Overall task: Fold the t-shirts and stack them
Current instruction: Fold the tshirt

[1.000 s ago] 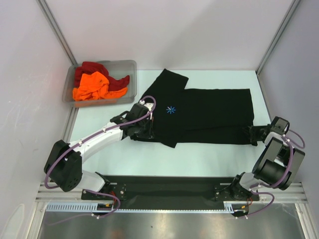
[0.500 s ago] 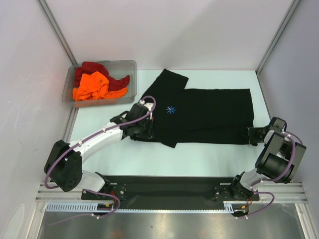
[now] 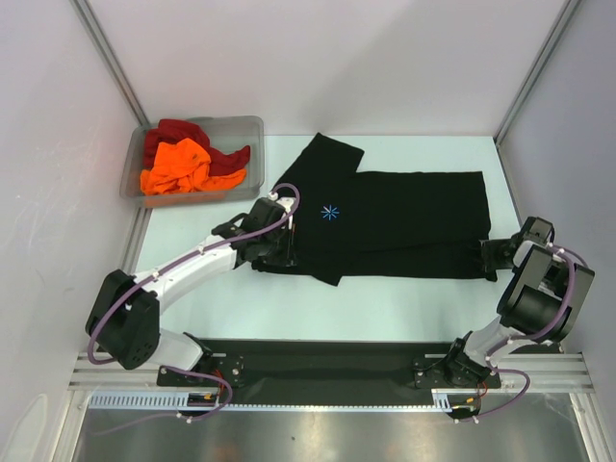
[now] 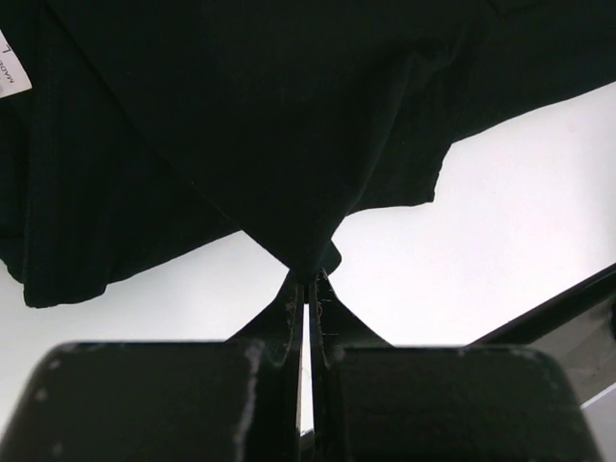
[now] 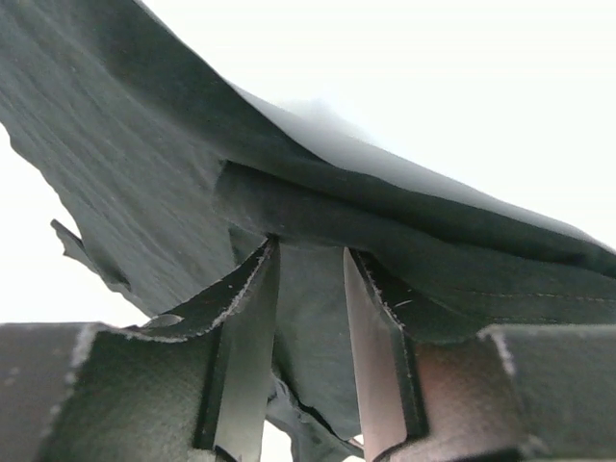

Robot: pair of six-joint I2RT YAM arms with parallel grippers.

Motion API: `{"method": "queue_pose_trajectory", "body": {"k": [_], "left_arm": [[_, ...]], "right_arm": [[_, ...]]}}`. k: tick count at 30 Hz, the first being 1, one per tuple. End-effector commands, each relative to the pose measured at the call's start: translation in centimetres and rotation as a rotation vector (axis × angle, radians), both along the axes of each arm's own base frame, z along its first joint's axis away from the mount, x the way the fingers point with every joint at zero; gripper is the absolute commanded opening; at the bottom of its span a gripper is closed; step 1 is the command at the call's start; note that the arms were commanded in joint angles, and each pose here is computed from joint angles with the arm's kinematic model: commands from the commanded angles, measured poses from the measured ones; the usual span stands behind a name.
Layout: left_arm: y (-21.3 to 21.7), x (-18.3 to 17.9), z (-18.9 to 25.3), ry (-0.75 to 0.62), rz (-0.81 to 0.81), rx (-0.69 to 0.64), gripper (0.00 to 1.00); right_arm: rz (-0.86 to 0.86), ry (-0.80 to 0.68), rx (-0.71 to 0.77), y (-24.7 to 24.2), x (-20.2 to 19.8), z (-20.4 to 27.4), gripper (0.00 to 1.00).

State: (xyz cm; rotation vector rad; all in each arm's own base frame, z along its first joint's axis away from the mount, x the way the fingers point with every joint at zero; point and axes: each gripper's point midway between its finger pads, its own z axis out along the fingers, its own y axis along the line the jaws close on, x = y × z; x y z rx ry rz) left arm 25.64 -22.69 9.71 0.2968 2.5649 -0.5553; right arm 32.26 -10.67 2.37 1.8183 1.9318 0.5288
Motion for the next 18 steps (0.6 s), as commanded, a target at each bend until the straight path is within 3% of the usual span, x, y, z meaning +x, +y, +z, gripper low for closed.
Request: {"method": "queue_pose_trajectory", "body": {"k": [1, 18], "left_arm": [[-0.6, 1.1, 1.2, -0.046, -0.021, -0.030, 0.00], [-0.6, 1.3, 0.7, -0.029, -0.017, -0.046, 0.00]], "right_arm": [[0.000, 0.076, -0.081, -1.7, 0.1, -0.5, 0.39], [0.005, 0.256, -0.017, -1.2, -0.6, -2.3, 0.42]]}}
